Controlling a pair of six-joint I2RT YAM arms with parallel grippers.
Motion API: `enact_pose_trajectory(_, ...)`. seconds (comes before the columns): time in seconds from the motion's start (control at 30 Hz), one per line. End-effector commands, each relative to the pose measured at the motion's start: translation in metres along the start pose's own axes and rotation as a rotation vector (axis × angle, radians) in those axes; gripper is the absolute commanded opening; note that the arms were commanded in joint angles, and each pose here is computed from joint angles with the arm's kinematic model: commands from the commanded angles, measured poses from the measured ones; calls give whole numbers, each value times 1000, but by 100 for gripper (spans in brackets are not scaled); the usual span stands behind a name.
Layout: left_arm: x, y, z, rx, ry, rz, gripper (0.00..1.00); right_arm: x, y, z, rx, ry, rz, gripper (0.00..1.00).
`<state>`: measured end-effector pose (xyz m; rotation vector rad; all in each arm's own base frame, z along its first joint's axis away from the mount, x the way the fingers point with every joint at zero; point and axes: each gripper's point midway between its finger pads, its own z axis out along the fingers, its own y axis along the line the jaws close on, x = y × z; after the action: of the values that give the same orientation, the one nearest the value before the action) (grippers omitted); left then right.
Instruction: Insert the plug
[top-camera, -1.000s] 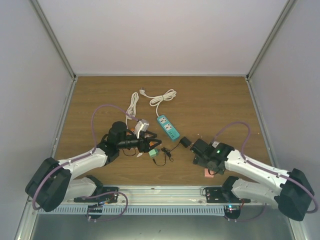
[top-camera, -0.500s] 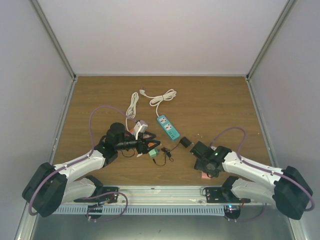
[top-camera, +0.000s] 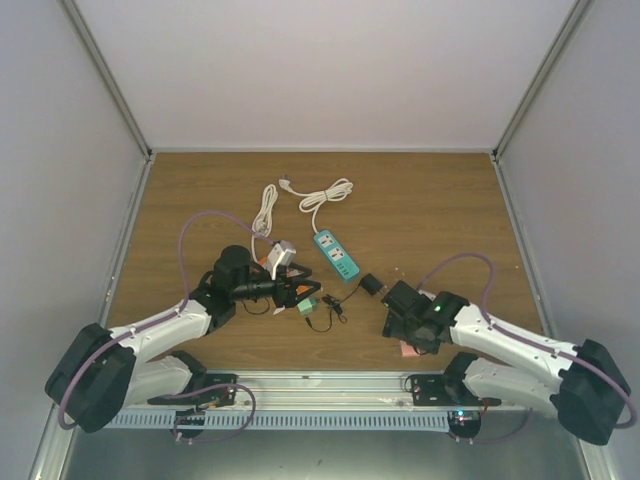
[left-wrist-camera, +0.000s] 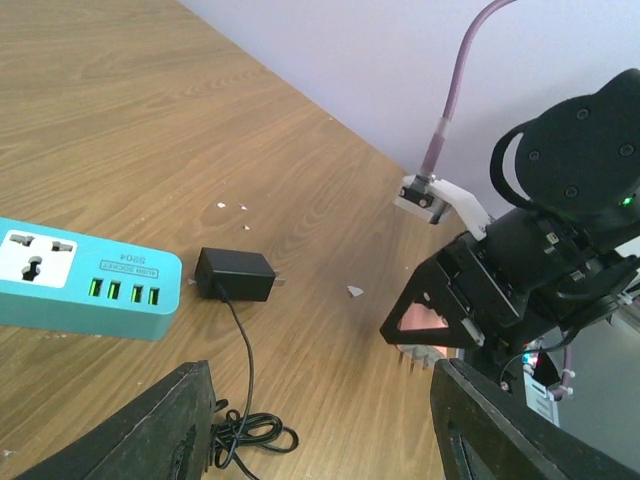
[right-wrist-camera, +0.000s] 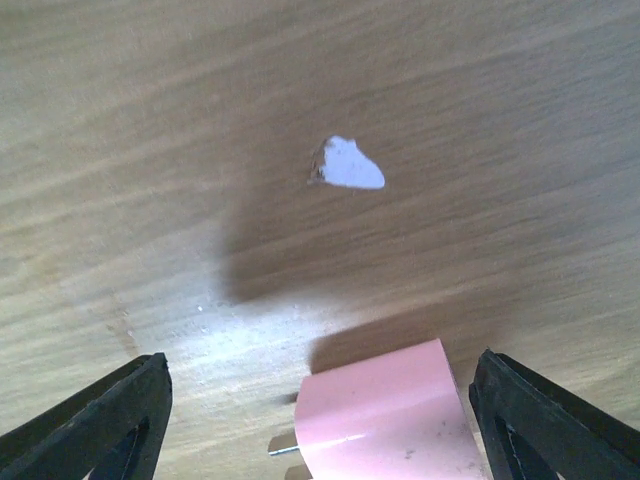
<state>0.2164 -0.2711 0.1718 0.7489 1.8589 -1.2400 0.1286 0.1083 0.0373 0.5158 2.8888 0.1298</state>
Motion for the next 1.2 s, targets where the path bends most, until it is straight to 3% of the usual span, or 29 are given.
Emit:
enact_pose_trajectory(0.0,-2,-1,2,4,-12,21,62,19,-6,6,49,75,-53,86)
enact_pose_trajectory(0.37,-2,-2,1,3,-15,23,62,37,66,-2,6,59,-241,87)
enact_pose_trajectory(0.5,-1,0,0,-8,-10,29,62,46,71,-2,51,61,-258,88)
enact_pose_trajectory(0.83,-2,-2,-3,-14,-17,40,62,57,51,10,69,84,-226,73)
enact_pose_trajectory(0.97,-3,-3,-4,-12,-20,41,62,58,47,16,76,84,-229,62)
enact_pose_trajectory(1.17,-4,-3,-4,-15,-21,41,62,54,48,12,64,61,-239,32)
